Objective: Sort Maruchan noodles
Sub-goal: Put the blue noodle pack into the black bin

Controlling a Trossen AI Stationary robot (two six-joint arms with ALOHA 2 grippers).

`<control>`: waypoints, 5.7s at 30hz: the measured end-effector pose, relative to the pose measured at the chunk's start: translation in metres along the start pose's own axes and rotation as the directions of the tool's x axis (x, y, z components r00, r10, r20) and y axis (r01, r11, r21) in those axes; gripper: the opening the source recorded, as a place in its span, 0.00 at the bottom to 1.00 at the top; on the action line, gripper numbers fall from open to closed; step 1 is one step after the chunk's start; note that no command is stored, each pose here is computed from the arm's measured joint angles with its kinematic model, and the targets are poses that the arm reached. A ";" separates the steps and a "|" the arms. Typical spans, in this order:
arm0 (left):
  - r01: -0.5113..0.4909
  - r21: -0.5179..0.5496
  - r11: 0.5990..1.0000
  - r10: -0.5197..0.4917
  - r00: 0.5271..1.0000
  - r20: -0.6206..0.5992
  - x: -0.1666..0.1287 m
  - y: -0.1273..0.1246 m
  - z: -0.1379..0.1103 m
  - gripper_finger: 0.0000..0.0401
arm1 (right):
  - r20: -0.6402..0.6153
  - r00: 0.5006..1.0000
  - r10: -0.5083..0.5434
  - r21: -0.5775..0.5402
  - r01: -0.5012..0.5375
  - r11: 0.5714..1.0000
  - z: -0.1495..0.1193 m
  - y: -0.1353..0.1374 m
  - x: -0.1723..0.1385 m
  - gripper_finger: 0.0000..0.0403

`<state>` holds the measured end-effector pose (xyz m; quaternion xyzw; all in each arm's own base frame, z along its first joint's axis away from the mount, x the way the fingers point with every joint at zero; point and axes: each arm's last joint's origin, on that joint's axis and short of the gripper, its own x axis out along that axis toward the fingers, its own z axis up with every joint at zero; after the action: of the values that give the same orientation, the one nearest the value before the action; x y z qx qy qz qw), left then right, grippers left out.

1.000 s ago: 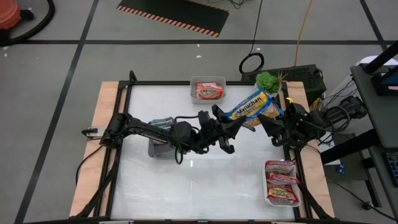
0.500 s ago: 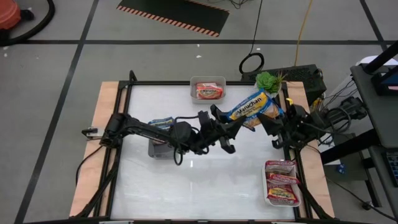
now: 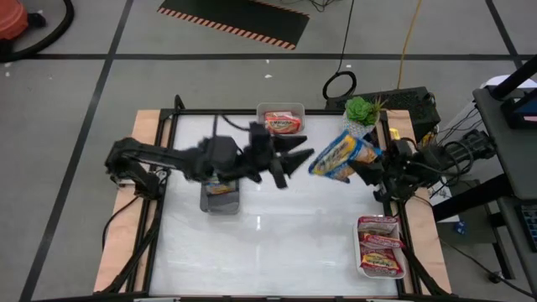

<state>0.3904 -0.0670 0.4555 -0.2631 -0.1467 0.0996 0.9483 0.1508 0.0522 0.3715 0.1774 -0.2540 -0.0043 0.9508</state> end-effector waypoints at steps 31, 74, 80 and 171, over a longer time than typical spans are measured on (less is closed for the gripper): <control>0.018 -0.045 0.999 -0.033 0.940 -0.340 -0.020 -0.012 -0.032 0.64 | -0.256 0.958 0.126 0.150 -0.090 0.985 -0.029 0.002 0.001 0.31; -0.049 -0.004 0.999 0.039 0.851 -0.524 -0.020 -0.008 -0.082 0.42 | -0.386 0.918 0.090 0.278 0.023 0.960 -0.069 0.004 0.014 0.31; -0.059 -0.019 0.998 0.041 0.856 -0.515 -0.018 -0.006 -0.081 0.31 | -0.385 0.918 0.091 0.277 0.021 0.961 -0.069 0.004 0.014 0.31; 0.216 0.415 0.884 0.466 -0.325 -0.823 -0.143 0.183 -0.111 0.32 | -0.369 0.925 0.086 0.518 0.128 0.846 -0.083 0.037 0.003 0.65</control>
<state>0.2727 -0.0030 0.2355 -0.0390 0.7360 -0.0176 0.6757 0.1908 0.1143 0.3190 0.4346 -0.0547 0.0900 0.8944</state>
